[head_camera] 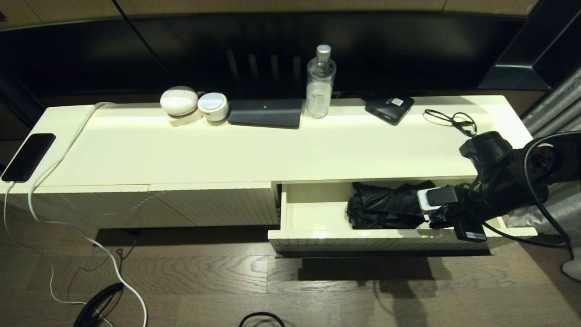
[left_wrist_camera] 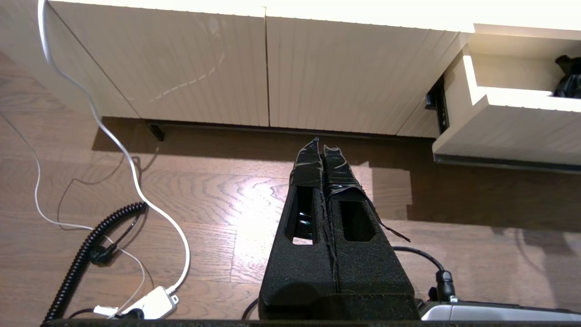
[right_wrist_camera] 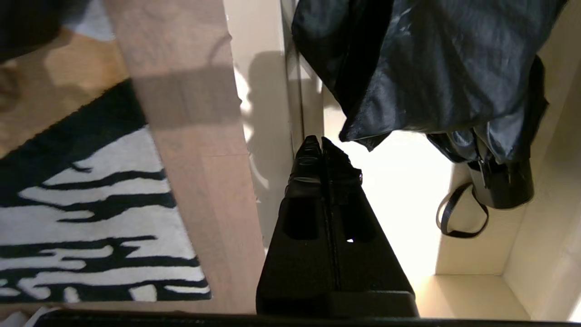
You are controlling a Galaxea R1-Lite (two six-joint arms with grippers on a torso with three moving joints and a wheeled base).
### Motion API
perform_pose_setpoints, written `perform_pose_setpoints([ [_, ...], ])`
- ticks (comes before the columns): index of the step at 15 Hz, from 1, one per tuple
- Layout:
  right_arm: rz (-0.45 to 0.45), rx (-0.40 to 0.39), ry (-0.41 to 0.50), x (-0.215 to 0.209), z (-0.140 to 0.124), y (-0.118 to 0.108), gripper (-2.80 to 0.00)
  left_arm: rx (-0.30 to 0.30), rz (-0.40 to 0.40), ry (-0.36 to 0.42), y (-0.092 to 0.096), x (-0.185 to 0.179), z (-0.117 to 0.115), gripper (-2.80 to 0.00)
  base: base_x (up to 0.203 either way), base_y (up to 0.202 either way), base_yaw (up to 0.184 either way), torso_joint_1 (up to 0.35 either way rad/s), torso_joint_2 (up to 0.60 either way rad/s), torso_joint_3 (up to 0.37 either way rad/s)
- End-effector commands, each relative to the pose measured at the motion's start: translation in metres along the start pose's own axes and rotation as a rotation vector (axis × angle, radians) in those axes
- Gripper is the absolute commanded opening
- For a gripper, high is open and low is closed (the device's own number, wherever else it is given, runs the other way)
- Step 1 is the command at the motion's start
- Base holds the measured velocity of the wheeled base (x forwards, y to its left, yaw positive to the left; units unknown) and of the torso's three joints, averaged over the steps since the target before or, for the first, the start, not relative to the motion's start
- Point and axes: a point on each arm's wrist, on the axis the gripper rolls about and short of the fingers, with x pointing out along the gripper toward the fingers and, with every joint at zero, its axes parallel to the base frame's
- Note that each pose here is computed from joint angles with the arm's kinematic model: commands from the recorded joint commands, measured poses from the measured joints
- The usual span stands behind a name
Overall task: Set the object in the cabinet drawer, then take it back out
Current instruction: Open the drawer
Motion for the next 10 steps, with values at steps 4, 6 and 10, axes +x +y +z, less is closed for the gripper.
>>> perform_pose_setpoints([
  [4, 0.092, -0.012, 0.005, 0.008, 0.001, 0.025, -2.8, -0.001, 0.001, -0.002, 0.0, 0.0, 0.0, -2.8, 0.0, 0.0, 0.0, 0.0, 0.0, 0.0],
  [6, 0.116, -0.007, 0.011, 0.011, -0.001, 0.032, -2.8, -0.001, 0.001, -0.002, 0.0, 0.0, 0.0, -2.8, 0.0, 0.0, 0.0, 0.0, 0.0, 0.0],
  [10, 0.046, -0.022, 0.001, 0.014, -0.002, 0.03, -2.8, -0.001, 0.001, -0.002, 0.0, 0.0, 0.0, -2.8, 0.0, 0.0, 0.0, 0.0, 0.0, 0.0],
])
